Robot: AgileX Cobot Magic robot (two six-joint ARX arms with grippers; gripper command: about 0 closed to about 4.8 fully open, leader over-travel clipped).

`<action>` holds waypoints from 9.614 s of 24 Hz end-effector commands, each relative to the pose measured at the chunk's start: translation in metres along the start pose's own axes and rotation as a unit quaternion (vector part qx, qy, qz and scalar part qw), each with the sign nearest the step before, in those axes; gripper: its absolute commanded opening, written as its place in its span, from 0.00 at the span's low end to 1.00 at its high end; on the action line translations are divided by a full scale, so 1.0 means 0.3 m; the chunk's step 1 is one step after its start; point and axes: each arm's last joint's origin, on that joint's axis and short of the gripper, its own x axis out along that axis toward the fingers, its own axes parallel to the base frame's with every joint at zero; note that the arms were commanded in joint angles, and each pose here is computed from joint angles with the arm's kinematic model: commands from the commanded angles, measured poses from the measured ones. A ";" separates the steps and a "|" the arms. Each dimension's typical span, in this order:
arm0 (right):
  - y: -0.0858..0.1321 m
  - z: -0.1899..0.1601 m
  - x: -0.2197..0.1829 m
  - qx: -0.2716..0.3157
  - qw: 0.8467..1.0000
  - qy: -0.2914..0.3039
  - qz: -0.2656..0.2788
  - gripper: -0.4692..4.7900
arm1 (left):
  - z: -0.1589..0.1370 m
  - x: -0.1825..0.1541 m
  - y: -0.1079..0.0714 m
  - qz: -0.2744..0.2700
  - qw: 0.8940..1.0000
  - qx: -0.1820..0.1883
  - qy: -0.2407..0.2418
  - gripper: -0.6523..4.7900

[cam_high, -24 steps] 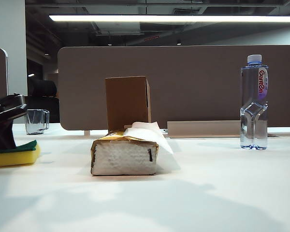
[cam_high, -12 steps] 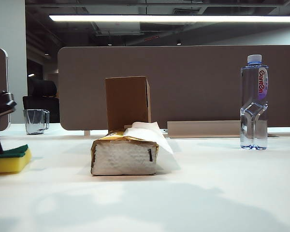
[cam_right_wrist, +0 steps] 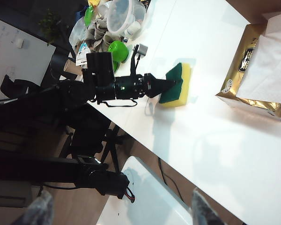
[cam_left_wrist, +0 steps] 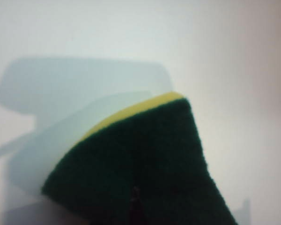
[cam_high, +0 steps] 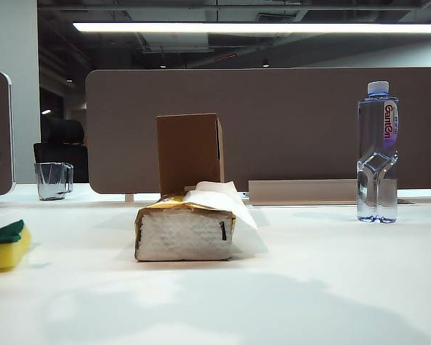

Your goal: Move the sponge from left to right to wipe the table, avoiding obstacles on the table, and finally reaching the bottle of mineral water.

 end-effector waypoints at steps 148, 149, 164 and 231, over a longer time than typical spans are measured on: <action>0.044 -0.118 -0.081 -0.021 0.999 0.019 -0.028 0.79 | 0.059 -0.602 -0.337 -0.083 0.969 0.213 -0.094 0.58; 0.042 -0.120 -0.081 -0.016 0.999 0.021 -0.032 0.79 | 0.048 -0.611 -0.340 -0.090 0.969 0.212 -0.093 0.58; -0.064 -0.166 -0.003 0.052 0.992 0.094 -0.062 0.79 | -0.171 -0.816 -0.402 -0.166 0.943 0.220 -0.186 0.58; -0.381 -0.209 0.734 0.073 0.959 0.215 -0.169 0.79 | -0.284 -0.826 -0.399 -0.208 0.952 0.199 -0.105 0.57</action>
